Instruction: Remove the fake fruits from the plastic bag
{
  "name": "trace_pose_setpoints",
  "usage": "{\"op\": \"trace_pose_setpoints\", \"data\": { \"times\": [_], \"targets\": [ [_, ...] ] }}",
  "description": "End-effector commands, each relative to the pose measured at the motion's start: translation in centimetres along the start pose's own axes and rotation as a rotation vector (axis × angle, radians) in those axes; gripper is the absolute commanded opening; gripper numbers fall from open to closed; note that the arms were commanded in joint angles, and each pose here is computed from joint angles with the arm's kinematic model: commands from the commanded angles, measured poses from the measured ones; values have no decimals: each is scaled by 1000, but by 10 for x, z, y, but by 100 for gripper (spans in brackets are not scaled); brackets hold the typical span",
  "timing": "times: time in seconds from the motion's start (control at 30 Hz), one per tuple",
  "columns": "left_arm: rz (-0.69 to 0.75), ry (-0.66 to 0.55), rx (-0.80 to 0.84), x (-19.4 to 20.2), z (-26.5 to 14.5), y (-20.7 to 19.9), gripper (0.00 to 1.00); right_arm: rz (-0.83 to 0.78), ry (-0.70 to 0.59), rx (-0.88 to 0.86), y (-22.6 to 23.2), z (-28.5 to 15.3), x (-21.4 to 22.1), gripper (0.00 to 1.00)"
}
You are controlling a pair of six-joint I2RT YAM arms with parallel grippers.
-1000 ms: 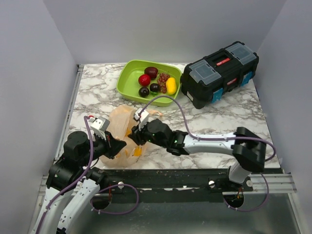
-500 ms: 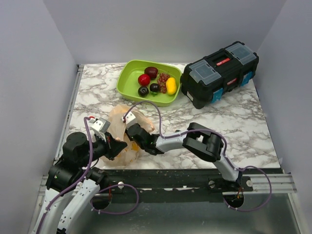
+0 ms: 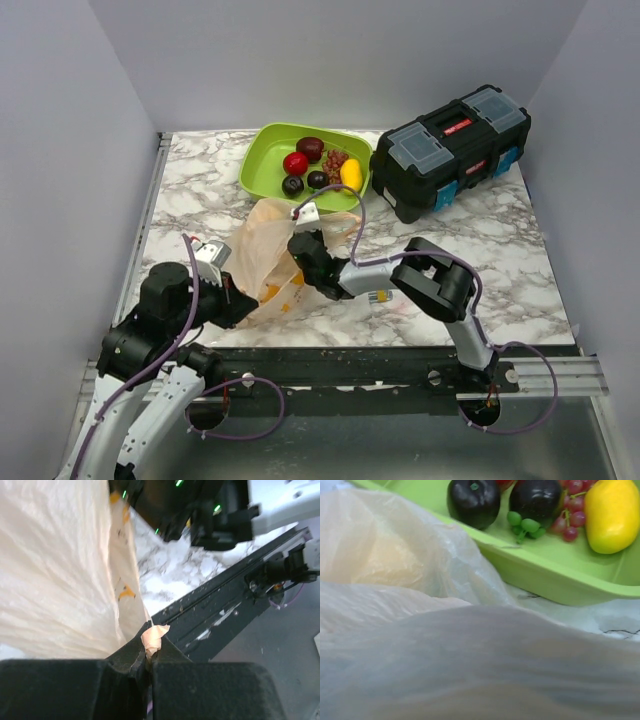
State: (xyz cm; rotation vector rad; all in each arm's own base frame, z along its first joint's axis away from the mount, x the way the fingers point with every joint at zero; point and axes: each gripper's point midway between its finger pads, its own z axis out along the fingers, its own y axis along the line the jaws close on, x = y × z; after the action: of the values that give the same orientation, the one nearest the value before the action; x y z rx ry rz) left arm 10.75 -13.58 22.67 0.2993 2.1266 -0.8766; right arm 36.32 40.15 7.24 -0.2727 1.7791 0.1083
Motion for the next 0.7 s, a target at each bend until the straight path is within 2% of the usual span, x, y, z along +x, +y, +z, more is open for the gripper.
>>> {"op": "trace_pose_setpoints", "data": {
  "times": [0.0,0.2,0.37,0.53,0.67],
  "targets": [
    [-104,157,-98,30,-6,14,0,108,-42,96,-18,-5,-17,33],
    [-146,263,26,47,7,-2,0,194,-58,119,-36,-17,-9,33],
    [-183,401,59,76,23,-1,0,216,-105,67,-36,-12,-27,33],
    [-140,446,38,86,38,-3,0,227,-190,57,-43,-13,-53,34],
    [-155,439,-60,82,40,9,0,181,-175,10,-38,-14,-54,35]
  ]
}}
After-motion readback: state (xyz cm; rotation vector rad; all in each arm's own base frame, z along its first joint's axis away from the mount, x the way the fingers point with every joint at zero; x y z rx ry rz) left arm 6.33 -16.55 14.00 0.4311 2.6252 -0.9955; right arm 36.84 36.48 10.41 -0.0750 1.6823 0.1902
